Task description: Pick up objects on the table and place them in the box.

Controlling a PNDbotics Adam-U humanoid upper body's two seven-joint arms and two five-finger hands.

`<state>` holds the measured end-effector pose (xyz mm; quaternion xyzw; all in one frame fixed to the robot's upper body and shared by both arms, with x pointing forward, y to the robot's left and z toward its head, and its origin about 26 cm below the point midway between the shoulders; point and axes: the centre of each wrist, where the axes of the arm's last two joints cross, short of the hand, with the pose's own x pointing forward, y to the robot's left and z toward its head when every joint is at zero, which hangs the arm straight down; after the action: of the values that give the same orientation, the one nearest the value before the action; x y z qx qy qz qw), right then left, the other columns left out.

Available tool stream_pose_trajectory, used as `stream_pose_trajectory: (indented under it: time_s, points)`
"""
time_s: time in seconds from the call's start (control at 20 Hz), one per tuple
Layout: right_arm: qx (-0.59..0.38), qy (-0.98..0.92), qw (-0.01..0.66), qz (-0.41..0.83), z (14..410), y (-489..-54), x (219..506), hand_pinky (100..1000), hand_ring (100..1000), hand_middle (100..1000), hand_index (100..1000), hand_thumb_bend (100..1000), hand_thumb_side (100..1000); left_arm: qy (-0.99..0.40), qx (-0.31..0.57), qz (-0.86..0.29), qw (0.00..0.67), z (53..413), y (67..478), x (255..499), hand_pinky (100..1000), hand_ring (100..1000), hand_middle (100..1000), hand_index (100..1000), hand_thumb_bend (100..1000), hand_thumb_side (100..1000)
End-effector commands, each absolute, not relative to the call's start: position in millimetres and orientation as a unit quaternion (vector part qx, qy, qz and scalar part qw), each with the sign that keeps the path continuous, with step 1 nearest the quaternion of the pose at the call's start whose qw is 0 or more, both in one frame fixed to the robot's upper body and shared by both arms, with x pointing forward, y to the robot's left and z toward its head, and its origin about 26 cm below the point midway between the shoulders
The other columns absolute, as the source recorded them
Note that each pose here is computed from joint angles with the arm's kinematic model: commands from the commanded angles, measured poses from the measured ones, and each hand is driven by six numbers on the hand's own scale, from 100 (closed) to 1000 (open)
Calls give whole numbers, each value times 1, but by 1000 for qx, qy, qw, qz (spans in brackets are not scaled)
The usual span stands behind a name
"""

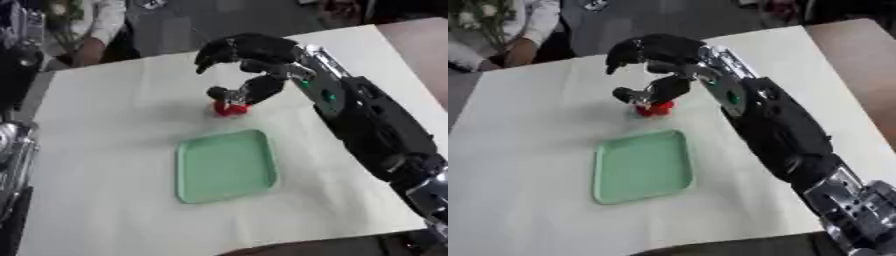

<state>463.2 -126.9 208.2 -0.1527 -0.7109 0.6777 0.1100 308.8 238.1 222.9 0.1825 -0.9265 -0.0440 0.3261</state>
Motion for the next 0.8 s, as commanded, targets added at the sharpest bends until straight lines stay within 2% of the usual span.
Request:
stream_pose_trajectory:
  time_s: [0.05,0.35,0.55,0.8]
  points:
    - [-171,-719,105,665,215,-122,463,743,755,814,829,293,947,-935,176,-44,305,234,236,307,359,529,621,740,528,684]
    - [-201,-726,111,648,209,-125,467,737,751,820,833,303,930,-936,172,-43,303,235,235,307,358,528,620,740,529,683]
    - [-226,-722,120,643,211,-137,475,713,748,829,841,311,919,-937,170,-43,302,236,234,307,358,528,620,740,529,683]
    - [-265,-704,136,645,213,-154,485,725,752,831,844,317,923,-937,169,-43,302,236,234,307,357,528,619,740,529,684]
